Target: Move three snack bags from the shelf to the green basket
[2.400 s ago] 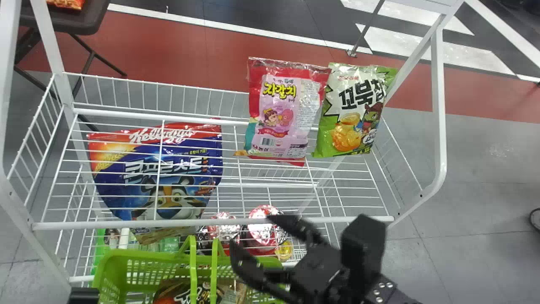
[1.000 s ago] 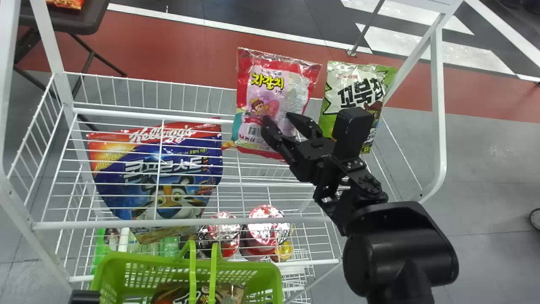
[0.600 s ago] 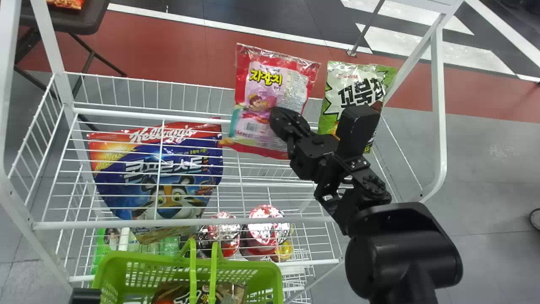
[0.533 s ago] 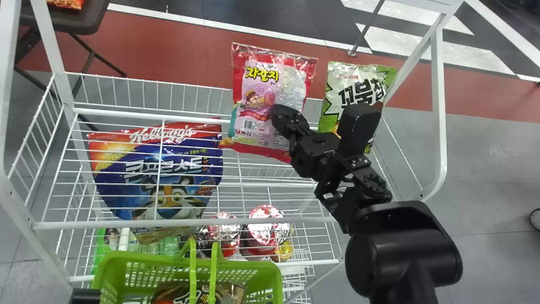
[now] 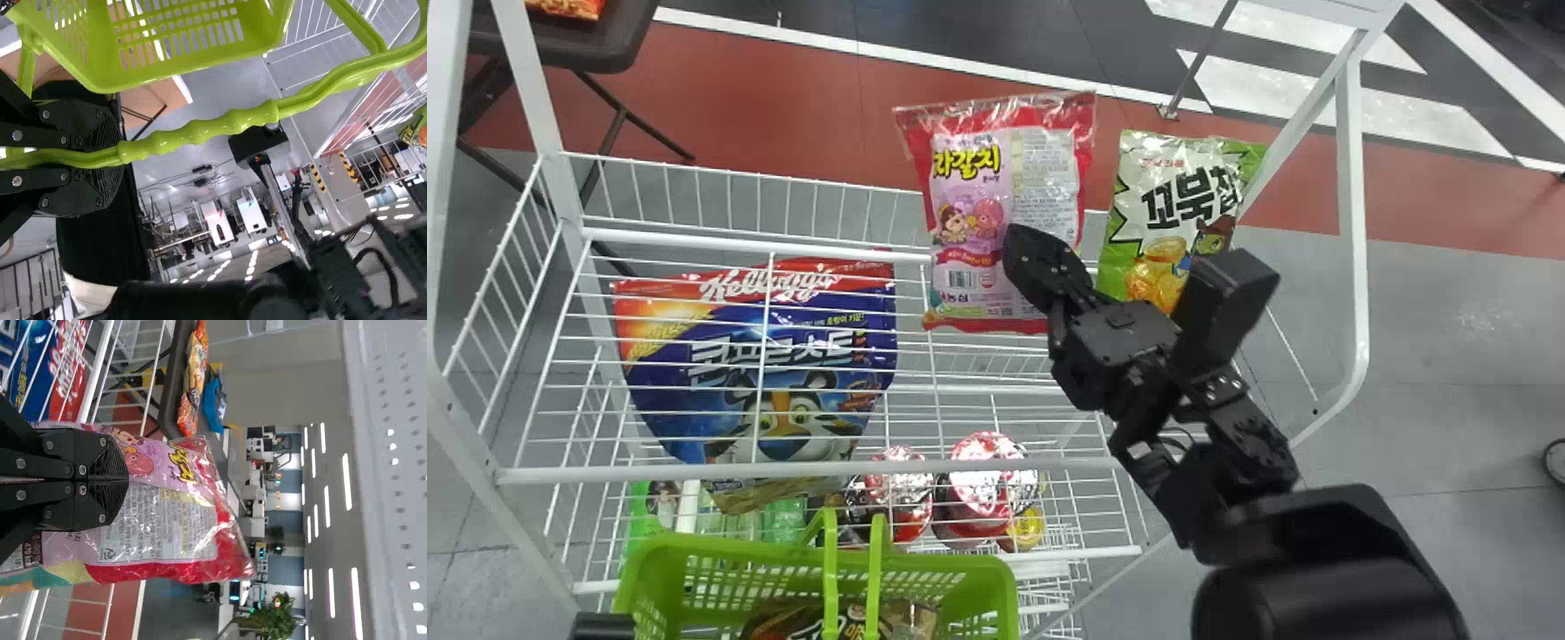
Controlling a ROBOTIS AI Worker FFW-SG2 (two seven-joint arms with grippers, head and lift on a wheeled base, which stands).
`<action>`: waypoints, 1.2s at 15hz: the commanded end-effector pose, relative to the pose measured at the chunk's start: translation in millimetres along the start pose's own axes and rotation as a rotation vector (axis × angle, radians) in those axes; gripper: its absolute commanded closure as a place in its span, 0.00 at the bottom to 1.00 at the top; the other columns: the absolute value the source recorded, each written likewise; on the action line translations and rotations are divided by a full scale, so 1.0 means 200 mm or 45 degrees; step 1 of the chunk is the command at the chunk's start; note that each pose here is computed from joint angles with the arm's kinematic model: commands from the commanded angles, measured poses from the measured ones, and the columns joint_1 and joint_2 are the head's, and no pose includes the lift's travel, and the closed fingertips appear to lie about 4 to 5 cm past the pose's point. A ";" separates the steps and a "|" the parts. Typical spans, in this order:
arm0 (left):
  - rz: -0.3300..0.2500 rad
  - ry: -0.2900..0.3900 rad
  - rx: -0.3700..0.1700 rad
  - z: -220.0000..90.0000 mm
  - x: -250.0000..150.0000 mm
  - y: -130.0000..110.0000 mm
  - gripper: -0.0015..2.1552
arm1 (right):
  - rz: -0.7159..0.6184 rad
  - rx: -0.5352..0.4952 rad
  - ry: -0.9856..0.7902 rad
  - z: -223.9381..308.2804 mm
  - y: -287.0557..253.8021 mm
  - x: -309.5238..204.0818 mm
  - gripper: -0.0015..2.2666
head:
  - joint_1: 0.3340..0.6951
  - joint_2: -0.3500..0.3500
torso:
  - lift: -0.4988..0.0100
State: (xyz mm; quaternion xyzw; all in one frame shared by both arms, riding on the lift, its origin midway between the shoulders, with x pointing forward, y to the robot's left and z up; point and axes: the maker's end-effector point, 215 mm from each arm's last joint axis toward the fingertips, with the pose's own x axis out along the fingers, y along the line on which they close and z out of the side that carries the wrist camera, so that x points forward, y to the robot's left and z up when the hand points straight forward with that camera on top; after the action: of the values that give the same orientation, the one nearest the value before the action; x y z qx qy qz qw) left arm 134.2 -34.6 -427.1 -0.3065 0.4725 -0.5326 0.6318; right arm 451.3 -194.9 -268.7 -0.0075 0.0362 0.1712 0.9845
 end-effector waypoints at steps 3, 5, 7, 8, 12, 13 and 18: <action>-0.006 -0.003 0.003 0.01 0.01 -0.01 0.91 | 0.085 0.098 0.162 0.01 0.09 -0.25 0.99 | 1.00 0.00 | 0.89; -0.010 -0.013 0.005 0.02 0.02 -0.01 0.91 | 0.141 0.154 0.274 -0.06 0.15 -0.37 0.99 | 1.00 0.00 | 0.89; -0.011 -0.015 0.009 0.03 0.02 -0.02 0.91 | 0.180 0.225 0.372 -0.12 0.18 -0.53 0.99 | 1.00 0.00 | 0.89; -0.013 -0.015 0.009 0.03 0.02 -0.02 0.91 | 0.196 0.275 0.449 -0.17 0.20 -0.61 0.99 | 1.00 0.00 | 0.89; -0.016 -0.026 0.014 0.05 0.03 -0.02 0.91 | 0.268 0.454 0.719 -0.35 0.30 -0.89 0.99 | 1.00 0.00 | 0.89; -0.016 -0.029 0.014 0.06 0.03 -0.02 0.91 | 0.283 0.499 0.762 -0.38 0.32 -0.94 0.99 | 1.00 0.00 | 0.89; -0.021 -0.032 0.023 0.07 0.04 -0.03 0.91 | 0.322 0.686 0.989 -0.71 0.53 -1.07 0.99 | 1.00 0.00 | 0.89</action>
State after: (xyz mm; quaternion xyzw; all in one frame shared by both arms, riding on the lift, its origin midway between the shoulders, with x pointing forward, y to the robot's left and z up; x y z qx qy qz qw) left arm 143.8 -44.0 -419.7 -0.3116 0.4584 -0.5365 0.6364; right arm 212.7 -177.4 -372.2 0.1822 0.4228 0.2617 0.8483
